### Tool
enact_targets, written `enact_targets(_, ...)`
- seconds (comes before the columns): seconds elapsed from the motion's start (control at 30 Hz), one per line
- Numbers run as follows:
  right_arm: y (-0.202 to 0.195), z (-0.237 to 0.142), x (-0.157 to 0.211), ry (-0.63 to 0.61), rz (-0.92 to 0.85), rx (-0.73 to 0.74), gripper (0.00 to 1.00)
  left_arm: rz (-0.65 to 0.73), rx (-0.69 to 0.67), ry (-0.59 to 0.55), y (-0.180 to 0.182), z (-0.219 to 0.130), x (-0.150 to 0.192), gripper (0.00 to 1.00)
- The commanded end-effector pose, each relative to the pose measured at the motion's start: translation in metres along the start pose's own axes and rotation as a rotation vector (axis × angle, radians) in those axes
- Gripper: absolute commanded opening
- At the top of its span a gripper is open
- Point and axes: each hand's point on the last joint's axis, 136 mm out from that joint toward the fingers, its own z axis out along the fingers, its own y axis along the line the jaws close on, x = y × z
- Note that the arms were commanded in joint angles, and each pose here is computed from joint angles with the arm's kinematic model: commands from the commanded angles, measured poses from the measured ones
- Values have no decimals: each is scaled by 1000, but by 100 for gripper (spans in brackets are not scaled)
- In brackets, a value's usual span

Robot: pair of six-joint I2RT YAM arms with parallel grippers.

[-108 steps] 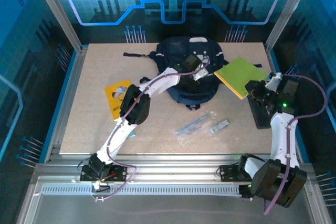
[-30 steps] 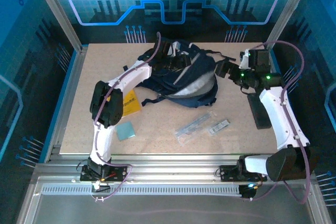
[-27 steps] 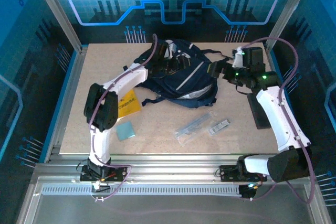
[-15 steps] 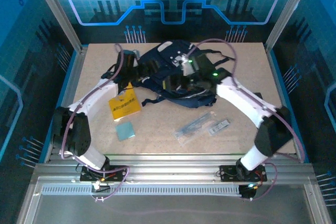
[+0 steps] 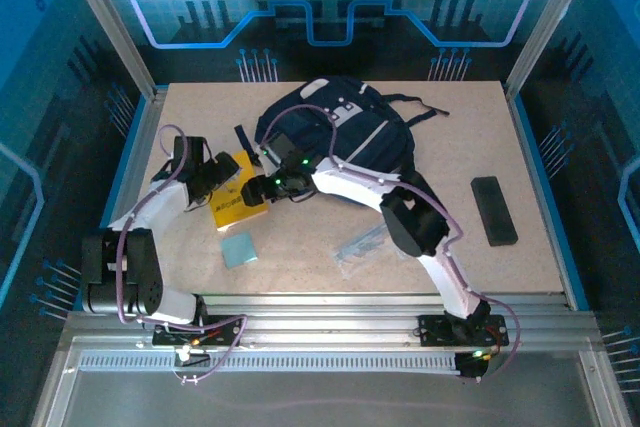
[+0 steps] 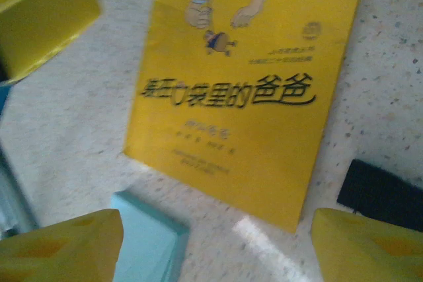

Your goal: Pack the student bag

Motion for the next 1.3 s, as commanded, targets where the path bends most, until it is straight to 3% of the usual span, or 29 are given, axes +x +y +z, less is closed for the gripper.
enact_targets(0.0, -16, 21, -21, -58, 2, 112, 75, -2, -51, -4, 20, 4, 3, 88)
enact_targets(0.1, -30, 44, -19, -35, -6, 190, 71, -2, -47, 27, 22, 13, 11, 85)
enact_targets(0.27, -37, 61, -15, -10, -3, 214, 70, -9, -58, 86, 30, 29, 26, 62)
enact_targets(0.33, -30, 62, -14, -3, -1, 173, 69, -12, -72, 111, 35, 35, 33, 57)
enact_targets(0.6, 33, 47, -14, -5, 8, -161, 55, -52, -86, 164, 48, 49, 54, 54)
enact_targets(0.93, 56, 16, -26, -52, 16, -233, 53, -81, -64, 189, 48, 57, 62, 54)
enact_targets(1.13, 56, 30, -27, -49, 57, -270, 51, -92, -45, 194, 46, 55, 65, 55)
enact_targets(1.27, 41, 48, -26, -26, 138, -223, 44, -98, -40, 196, 47, 54, 68, 55)
